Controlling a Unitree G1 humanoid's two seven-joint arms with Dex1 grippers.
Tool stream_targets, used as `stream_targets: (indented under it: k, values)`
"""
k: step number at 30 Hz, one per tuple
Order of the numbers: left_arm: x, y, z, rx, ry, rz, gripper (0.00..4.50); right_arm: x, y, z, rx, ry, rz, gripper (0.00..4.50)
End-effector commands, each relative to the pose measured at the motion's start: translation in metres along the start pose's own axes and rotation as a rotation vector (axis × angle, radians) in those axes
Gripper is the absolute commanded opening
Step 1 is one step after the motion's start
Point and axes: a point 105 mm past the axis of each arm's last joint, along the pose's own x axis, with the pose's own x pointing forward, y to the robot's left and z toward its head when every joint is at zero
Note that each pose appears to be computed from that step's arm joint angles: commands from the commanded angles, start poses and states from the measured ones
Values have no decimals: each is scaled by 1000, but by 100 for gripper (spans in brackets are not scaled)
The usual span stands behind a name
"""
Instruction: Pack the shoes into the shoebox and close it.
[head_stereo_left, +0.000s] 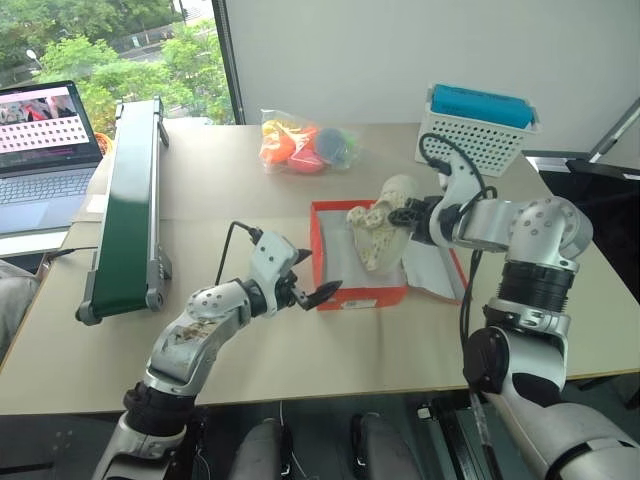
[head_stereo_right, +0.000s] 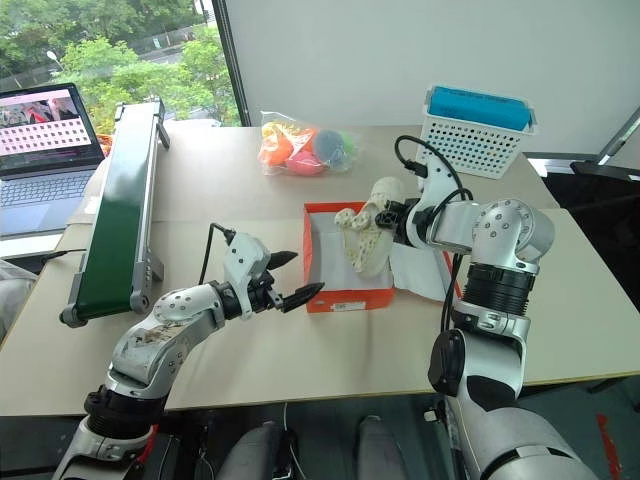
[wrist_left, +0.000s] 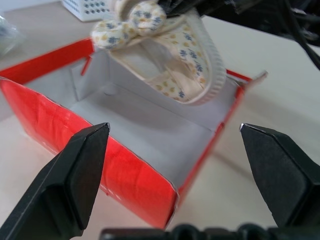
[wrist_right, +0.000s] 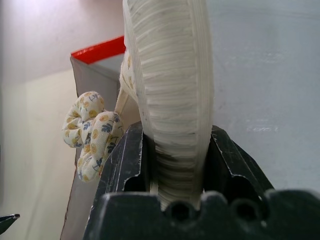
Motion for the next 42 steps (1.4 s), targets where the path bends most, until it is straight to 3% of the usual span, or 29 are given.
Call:
stream_targets:
  k: [1,7,14,17,23,29,33,38,41,42]
  values:
    - [-6,-8,9,94,-15,-69,447,6,-24,-8,-61,26,-102,149]
    - [-7,-8,8,109,-14,-71,447,26,-40,-27,-114,88,-148,149]
    - [-6,-7,10,117,-23,-50,447,40,-33,-33,-90,96,-107,149]
    - [-6,-6,11,120,-24,-37,450,41,-28,-24,-59,39,-94,222]
    - [-7,-1,10,115,-24,-10,450,37,-10,-5,-140,-19,-87,435]
    - [-16,40,11,65,-67,223,450,6,30,48,-411,-243,-121,447]
    - [-22,59,13,36,-102,342,450,-11,45,64,-539,-342,-158,447]
    - [-55,114,13,-1,-142,679,450,-27,90,67,-657,-481,64,447]
    - [-81,143,16,1,-160,909,450,-45,125,44,-674,-517,401,447]
    - [-96,155,16,-7,-163,1027,450,-56,131,29,-762,-548,501,447]
